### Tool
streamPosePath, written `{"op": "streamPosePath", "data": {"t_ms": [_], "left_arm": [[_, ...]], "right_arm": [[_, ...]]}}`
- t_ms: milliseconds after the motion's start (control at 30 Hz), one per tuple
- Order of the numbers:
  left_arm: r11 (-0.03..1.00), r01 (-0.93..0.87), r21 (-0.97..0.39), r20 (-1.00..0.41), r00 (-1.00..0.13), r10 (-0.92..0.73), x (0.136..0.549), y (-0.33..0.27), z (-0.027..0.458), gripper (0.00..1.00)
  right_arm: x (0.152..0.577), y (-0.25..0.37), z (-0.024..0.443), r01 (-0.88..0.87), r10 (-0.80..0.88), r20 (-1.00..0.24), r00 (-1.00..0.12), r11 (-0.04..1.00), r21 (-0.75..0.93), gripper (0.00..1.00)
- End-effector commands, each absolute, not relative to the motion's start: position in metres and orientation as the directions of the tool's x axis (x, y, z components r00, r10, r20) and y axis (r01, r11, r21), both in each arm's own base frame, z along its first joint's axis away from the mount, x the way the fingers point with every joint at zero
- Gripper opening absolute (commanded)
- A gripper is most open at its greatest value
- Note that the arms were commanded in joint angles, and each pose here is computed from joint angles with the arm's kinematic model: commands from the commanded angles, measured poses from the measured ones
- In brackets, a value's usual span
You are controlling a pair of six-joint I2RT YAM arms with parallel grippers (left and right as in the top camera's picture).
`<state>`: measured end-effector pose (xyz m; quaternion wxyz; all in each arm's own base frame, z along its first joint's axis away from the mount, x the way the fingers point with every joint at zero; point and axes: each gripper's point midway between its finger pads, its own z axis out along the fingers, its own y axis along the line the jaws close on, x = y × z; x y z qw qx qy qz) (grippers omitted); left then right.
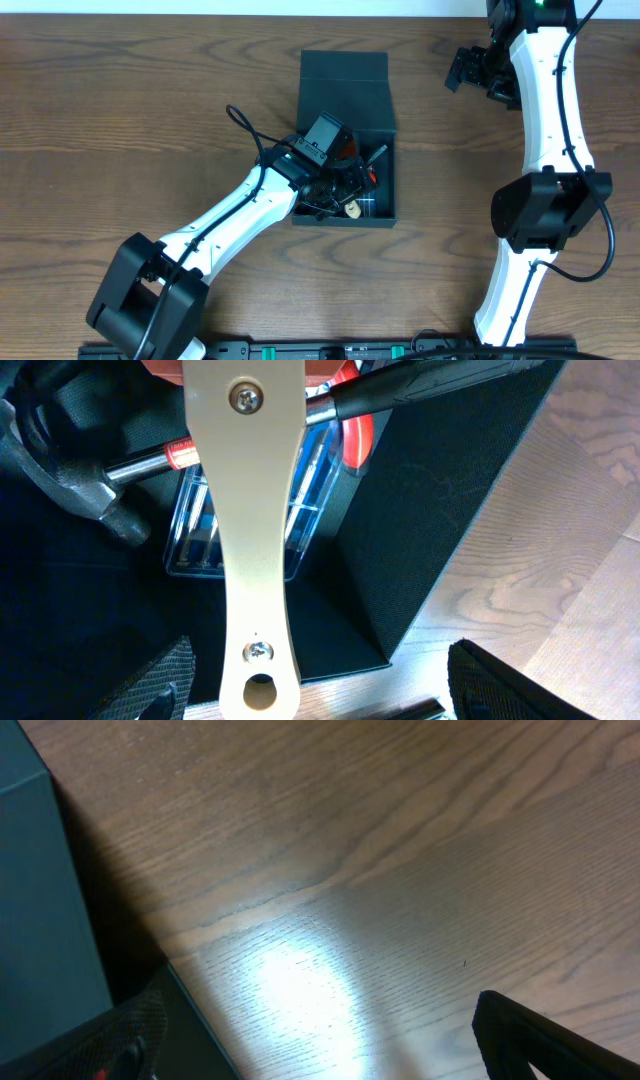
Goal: Pack container
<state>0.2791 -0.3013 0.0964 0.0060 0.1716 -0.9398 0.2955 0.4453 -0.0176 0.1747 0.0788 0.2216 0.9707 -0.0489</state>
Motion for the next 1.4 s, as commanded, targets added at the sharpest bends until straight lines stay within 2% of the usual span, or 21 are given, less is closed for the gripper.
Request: {"op": "streamPosePath", "data": {"t_ms": [0, 300, 533, 1100, 1367], "left_arm": [[0.749, -0.312, -0.584, 0.101, -0.944, -0.314, 0.283, -0.305, 0.111, 0.8], [0.741, -0.337, -0.581, 0.121, -0.936, -0.332, 0.285, -0.308, 0.105, 0.8], [0.693, -0.329, -0.642, 0.114, -0.934, -0.338, 0.295, -0.32, 0.116, 0.8], [0.705, -0.338, -0.624, 0.095, -0.928, -0.36, 0.3, -0.315, 0.111, 0.8], [0.67, -0.253, -0.698, 0.042, -0.948, -0.315, 0.31, -0.327, 0.127, 0.78]], "right_arm": [[0.447, -0.018, 0.182, 0.431, 0.412, -0.197, -0.89, 0.9, -0.061, 0.99], [0.447, -0.018, 0.182, 0.431, 0.412, -0.197, -0.889, 0.9, -0.061, 0.99], [0.447, -0.018, 0.182, 0.431, 0.412, -0.197, -0.889, 0.9, -0.061, 0.99], [0.447, -0.018, 0.182, 0.432, 0.413, -0.197, -0.889, 0.9, -0.061, 0.99], [0.447, -0.018, 0.182, 0.431, 0.413, -0.197, -0.889, 0.9, -0.061, 0.99]]}}
